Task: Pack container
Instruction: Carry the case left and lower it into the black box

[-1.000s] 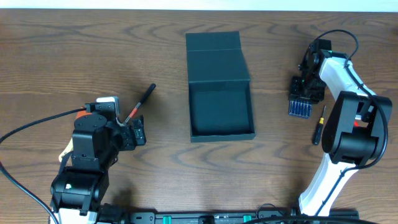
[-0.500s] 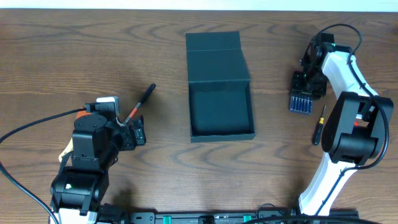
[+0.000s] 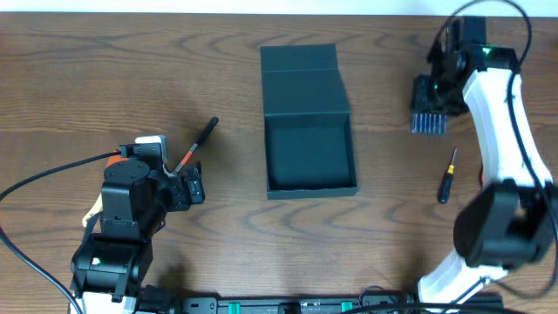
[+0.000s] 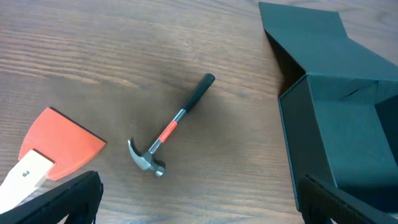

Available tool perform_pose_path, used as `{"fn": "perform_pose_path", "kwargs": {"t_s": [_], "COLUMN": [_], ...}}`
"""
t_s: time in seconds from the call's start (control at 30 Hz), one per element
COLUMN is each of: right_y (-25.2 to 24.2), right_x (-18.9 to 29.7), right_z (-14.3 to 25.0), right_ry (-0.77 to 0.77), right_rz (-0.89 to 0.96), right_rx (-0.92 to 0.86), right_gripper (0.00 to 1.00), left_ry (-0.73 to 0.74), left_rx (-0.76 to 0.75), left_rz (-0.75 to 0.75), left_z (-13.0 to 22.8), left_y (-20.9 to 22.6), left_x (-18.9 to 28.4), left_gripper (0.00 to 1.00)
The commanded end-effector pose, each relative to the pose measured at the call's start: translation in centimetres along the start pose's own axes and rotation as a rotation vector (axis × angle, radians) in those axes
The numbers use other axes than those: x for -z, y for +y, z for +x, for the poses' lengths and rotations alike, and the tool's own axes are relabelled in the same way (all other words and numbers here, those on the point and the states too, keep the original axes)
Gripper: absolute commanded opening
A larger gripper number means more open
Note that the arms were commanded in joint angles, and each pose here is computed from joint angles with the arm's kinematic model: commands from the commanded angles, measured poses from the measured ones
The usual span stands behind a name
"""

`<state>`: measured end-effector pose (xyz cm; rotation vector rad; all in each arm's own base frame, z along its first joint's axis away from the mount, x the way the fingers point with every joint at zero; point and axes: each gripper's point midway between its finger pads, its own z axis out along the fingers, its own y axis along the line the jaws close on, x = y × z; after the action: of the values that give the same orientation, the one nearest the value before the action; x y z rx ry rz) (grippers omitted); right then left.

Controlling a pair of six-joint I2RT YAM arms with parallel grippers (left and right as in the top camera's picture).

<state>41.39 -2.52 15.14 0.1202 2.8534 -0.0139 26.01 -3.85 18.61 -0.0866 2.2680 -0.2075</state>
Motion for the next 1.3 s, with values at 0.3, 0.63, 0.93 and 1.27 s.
{"fn": "perform_pose_path", "kwargs": {"t_s": [0.3, 0.63, 0.93, 1.27], "right_y": [14.8, 22.1, 23.2, 23.0], "right_x": [8.8, 7.0, -0.1, -7.4], "right_z": [2.7, 6.9, 9.8, 12.2], "right_ry": [-0.190, -0.127, 0.090, 0.289], "right_rz": [-0.126, -0.234, -0.252, -0.233], "right_rx": [0.643, 0.976, 1.010, 1.013], "right_gripper": [0.11, 0.14, 0.20, 0.20], "left_ry": [-0.026, -0.026, -0.026, -0.026], "left_rx": [-0.002, -0.002, -0.002, -0.002], "left_rz": [-0.007, -0.007, -0.007, -0.007], "left_z": [-1.0, -1.0, -1.0, -1.0], "left_y": [0.0, 0.0, 0.0, 0.0], "left_x": [0.5, 0.5, 0.5, 0.5], "left_gripper": [0.99, 0.99, 0.99, 0.98]}}
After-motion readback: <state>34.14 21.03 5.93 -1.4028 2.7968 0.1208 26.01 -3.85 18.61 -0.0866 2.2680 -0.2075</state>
